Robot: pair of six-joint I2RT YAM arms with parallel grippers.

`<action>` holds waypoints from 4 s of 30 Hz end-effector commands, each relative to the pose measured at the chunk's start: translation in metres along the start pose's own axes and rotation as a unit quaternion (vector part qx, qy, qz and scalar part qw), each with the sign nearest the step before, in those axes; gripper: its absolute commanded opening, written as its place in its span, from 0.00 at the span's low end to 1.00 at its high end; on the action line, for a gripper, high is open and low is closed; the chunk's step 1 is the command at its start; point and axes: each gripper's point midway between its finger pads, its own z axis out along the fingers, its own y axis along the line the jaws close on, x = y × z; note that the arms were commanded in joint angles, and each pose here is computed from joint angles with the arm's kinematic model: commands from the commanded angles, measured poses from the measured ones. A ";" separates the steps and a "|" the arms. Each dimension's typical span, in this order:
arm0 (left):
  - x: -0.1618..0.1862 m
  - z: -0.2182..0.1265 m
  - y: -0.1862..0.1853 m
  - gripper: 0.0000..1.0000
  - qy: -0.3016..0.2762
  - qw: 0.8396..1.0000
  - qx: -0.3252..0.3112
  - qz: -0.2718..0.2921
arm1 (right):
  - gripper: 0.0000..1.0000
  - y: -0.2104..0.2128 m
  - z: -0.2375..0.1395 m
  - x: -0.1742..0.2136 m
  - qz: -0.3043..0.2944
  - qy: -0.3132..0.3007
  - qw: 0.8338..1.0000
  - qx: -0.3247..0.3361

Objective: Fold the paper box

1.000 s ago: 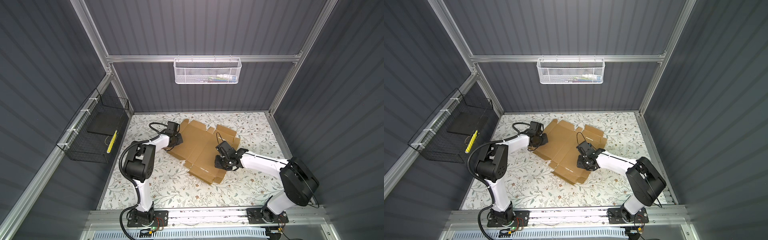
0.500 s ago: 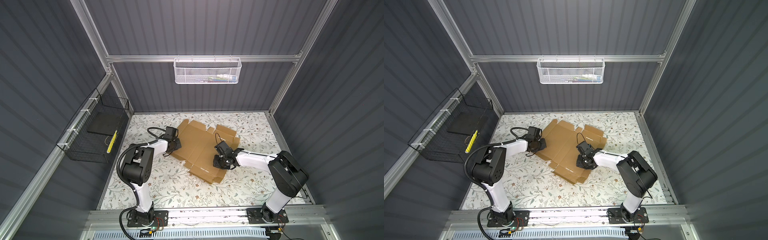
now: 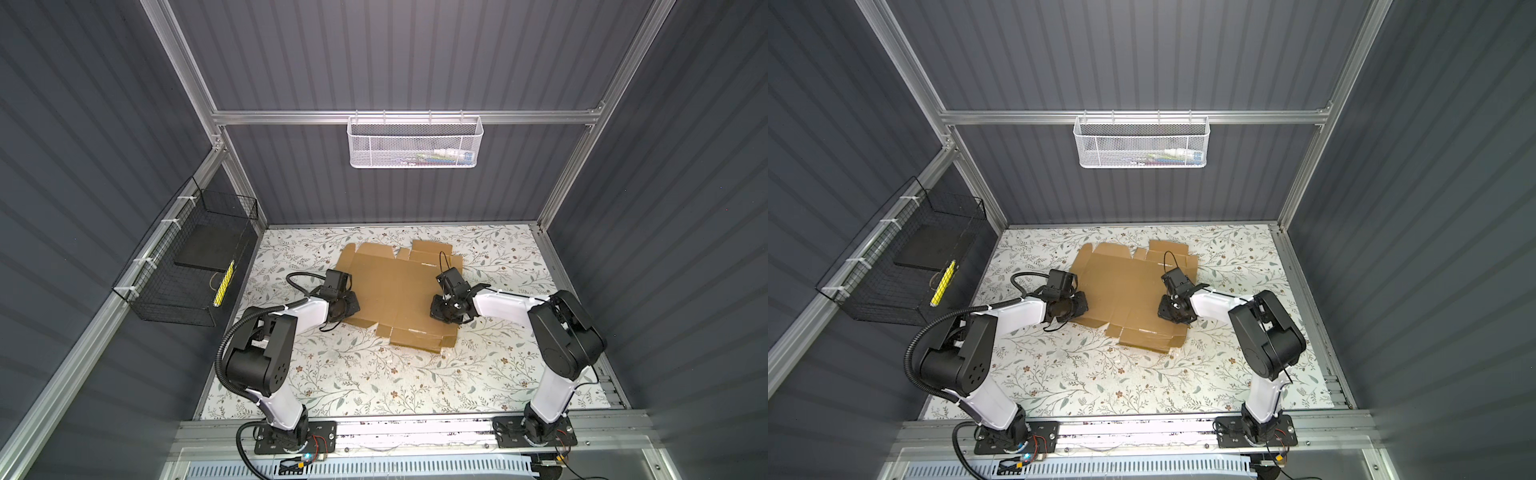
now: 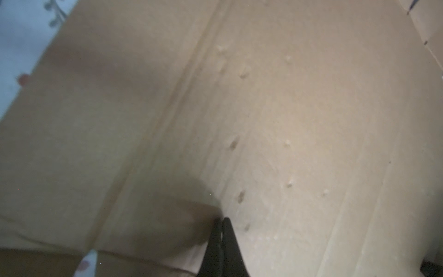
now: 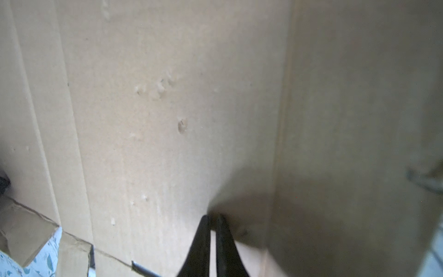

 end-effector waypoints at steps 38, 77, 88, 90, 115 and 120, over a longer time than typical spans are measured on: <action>-0.078 0.022 -0.023 0.00 -0.002 0.999 -0.018 0.037 | 0.14 -0.005 -0.081 0.011 -0.040 -0.047 0.998 0.005; 0.044 0.011 -0.010 0.00 0.089 0.996 0.014 -0.012 | 0.09 -0.006 0.025 -0.038 -0.007 0.021 0.999 0.028; 0.070 -0.001 -0.057 0.00 0.094 0.993 0.065 0.001 | 0.09 0.005 0.012 -0.088 -0.045 -0.002 0.999 0.022; 0.059 -0.007 -0.061 0.00 0.079 0.995 0.058 0.012 | 0.10 0.011 0.000 -0.092 -0.052 -0.011 0.998 0.016; -0.027 -0.032 0.020 0.00 0.012 0.998 -0.053 0.017 | 0.13 0.053 -0.053 -0.016 -0.060 -0.023 0.997 -0.043; -0.017 -0.027 0.034 0.00 0.022 0.998 -0.066 0.009 | 0.13 0.068 -0.042 -0.025 -0.068 -0.017 0.996 -0.052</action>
